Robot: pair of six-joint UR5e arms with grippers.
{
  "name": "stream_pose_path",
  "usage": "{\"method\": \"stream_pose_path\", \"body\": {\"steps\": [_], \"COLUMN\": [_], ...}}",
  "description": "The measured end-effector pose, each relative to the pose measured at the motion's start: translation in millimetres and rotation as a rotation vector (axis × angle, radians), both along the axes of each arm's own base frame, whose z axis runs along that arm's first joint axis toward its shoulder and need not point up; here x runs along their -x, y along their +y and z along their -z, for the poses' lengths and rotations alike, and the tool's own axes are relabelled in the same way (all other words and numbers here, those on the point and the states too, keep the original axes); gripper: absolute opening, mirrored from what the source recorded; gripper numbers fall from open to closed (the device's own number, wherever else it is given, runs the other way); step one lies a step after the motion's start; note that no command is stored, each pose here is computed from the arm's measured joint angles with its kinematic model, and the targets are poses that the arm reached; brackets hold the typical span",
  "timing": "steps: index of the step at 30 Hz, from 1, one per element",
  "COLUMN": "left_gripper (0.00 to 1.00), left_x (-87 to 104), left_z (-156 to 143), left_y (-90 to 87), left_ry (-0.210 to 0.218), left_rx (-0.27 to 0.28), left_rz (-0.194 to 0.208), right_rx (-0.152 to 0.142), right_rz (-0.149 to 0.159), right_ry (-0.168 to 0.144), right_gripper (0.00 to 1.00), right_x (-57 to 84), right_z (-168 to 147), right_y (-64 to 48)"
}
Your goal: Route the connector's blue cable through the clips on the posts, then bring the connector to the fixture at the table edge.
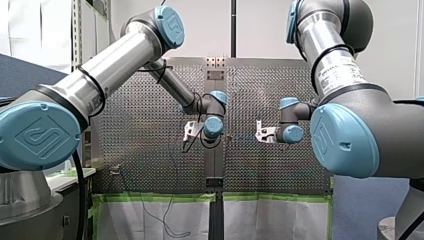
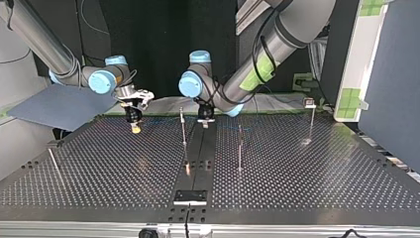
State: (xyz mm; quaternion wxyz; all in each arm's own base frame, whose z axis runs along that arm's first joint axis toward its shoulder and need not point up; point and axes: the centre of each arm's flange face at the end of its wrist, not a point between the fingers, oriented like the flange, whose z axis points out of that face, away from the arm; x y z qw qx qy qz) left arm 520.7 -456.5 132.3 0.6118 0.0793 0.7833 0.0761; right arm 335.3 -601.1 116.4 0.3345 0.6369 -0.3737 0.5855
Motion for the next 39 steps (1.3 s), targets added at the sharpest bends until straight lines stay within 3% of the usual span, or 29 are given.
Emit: {"method": "stream_pose_path", "body": {"steps": [11,26,39], "left_gripper": [1.00,1.00,1.00], "left_x": [21.4,36.6,66.7], "left_z": [14,-11,1], "left_y": [-9.2,-25.6,-40.7], "left_ry": [0.050,0.006,0.013], "left_rx": [-0.033,-0.008,-0.007], "left_rz": [0.083,0.105,0.159], "right_rx": [-0.009,-0.013,-0.013], "right_rz": [0.001,0.001,-0.004], "right_ry": [0.002,0.005,0.005], "right_gripper": [0.00,0.00,0.00], "right_x": [0.4,0.5,-1.0], "right_z": [1,1,2], "right_y": [1.0,1.4,2.4]}}
